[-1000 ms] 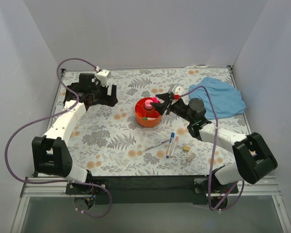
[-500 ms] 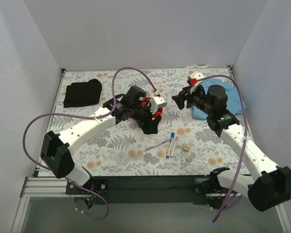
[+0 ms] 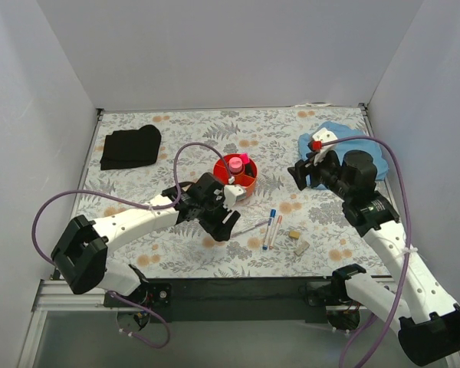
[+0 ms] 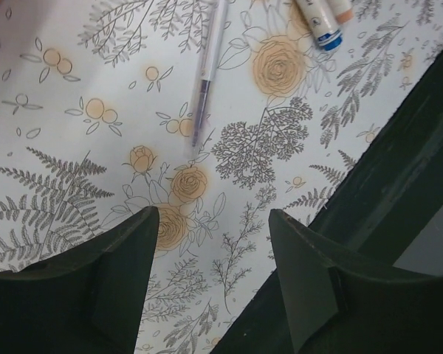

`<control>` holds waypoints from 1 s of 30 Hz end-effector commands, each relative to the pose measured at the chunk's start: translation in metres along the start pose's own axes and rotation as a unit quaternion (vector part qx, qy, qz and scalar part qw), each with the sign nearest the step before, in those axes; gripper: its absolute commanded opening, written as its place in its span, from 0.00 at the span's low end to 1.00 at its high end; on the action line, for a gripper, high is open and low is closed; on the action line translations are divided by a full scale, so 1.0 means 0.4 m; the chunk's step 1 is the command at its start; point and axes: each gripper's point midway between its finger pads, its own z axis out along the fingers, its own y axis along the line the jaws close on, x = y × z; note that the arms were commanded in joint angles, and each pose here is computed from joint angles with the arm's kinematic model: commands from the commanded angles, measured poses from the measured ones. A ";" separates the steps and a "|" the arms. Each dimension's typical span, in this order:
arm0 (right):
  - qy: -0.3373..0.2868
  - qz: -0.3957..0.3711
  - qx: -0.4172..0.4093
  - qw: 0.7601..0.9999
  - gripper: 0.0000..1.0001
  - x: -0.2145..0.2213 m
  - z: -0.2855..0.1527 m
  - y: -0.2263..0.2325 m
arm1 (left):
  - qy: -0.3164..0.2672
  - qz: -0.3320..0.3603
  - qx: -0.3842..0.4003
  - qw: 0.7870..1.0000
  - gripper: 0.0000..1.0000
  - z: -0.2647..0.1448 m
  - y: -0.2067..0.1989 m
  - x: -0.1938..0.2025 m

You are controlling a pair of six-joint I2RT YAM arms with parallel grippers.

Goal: Sort the stationery into containers
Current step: Pick up the pen from the center of the board.

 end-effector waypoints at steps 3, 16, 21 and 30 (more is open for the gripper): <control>0.015 -0.012 -0.006 1.000 0.75 0.032 -0.004 0.004 | -0.062 -0.041 -0.049 0.996 0.60 0.018 0.042 -0.060; 0.021 -0.015 0.008 1.000 0.75 0.056 -0.006 -0.005 | -0.032 0.004 -0.043 0.999 0.53 0.145 0.017 -0.147; 0.014 -0.017 0.023 0.999 0.75 0.039 -0.013 -0.018 | -0.015 0.011 -0.056 0.998 0.54 0.201 0.020 -0.166; 0.016 -0.016 0.038 0.999 0.76 0.051 -0.023 -0.028 | 0.010 0.028 -0.078 0.996 0.53 0.291 0.010 -0.151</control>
